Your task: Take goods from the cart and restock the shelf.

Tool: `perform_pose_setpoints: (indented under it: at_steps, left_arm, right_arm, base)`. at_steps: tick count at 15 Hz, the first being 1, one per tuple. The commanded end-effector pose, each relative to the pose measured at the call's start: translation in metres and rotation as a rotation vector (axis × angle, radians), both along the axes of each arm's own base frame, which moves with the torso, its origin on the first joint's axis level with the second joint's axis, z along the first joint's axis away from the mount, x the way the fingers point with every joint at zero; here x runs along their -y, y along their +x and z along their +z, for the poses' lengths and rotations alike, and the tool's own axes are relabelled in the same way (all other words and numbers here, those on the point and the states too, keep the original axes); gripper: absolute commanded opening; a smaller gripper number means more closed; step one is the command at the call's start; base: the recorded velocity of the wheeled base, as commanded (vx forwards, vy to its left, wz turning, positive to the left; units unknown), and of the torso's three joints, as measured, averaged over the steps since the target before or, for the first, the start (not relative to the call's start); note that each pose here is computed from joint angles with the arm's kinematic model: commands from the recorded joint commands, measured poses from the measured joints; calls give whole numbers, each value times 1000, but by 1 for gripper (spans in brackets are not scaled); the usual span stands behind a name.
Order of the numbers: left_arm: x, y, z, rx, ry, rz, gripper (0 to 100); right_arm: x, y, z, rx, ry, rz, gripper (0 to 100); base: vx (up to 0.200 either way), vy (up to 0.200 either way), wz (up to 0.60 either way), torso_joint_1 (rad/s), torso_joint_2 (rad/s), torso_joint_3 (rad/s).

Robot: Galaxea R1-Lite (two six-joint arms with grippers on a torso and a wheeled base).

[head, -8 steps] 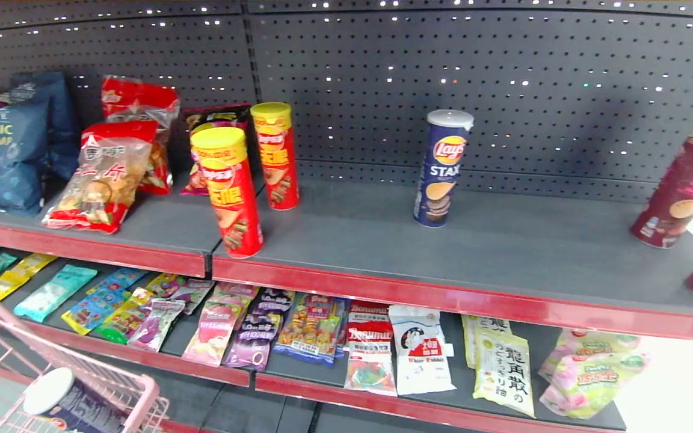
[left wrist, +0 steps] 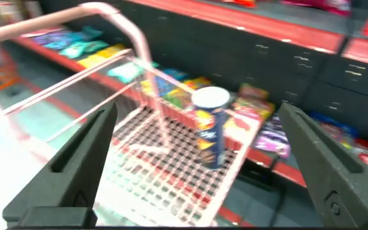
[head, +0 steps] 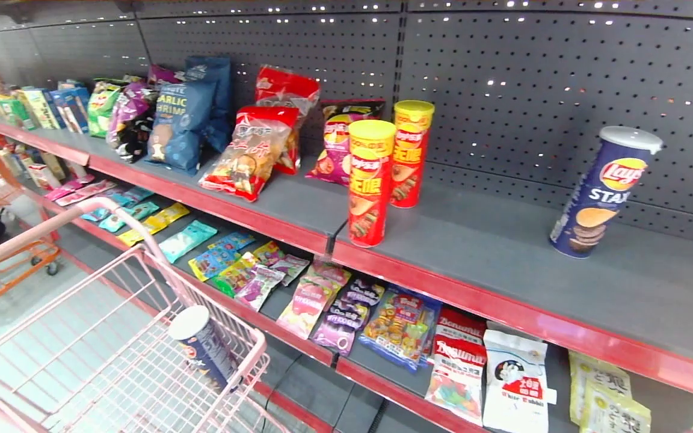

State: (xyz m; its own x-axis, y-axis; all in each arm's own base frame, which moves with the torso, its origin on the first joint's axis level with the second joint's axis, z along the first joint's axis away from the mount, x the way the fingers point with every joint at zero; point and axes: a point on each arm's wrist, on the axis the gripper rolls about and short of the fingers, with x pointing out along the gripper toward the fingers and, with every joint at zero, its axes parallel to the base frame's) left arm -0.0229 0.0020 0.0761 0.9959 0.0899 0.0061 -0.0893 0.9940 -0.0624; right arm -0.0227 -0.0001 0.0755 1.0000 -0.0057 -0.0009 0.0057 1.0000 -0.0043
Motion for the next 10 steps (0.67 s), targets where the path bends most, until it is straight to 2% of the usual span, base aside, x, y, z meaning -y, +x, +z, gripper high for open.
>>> perform_pose_setpoints:
  at_steps: [1,7,10]
  left_arm:
    - [0,0,0,0,-1,0,100]
    - [0,0,0,0,-1,2,100]
    - [0,0,0,0,-1,0,100]
  right_arm:
    - [0,0,0,-1,0,0,100]
    - [0,0,0,1,4,0,100]
    - [0,0,0,1,4,0,100]
  base:
    - [0,0,600,-2,-2,2]
    - [0,0,0,0,0,0]
    - [0,0,0,-119,294,176]
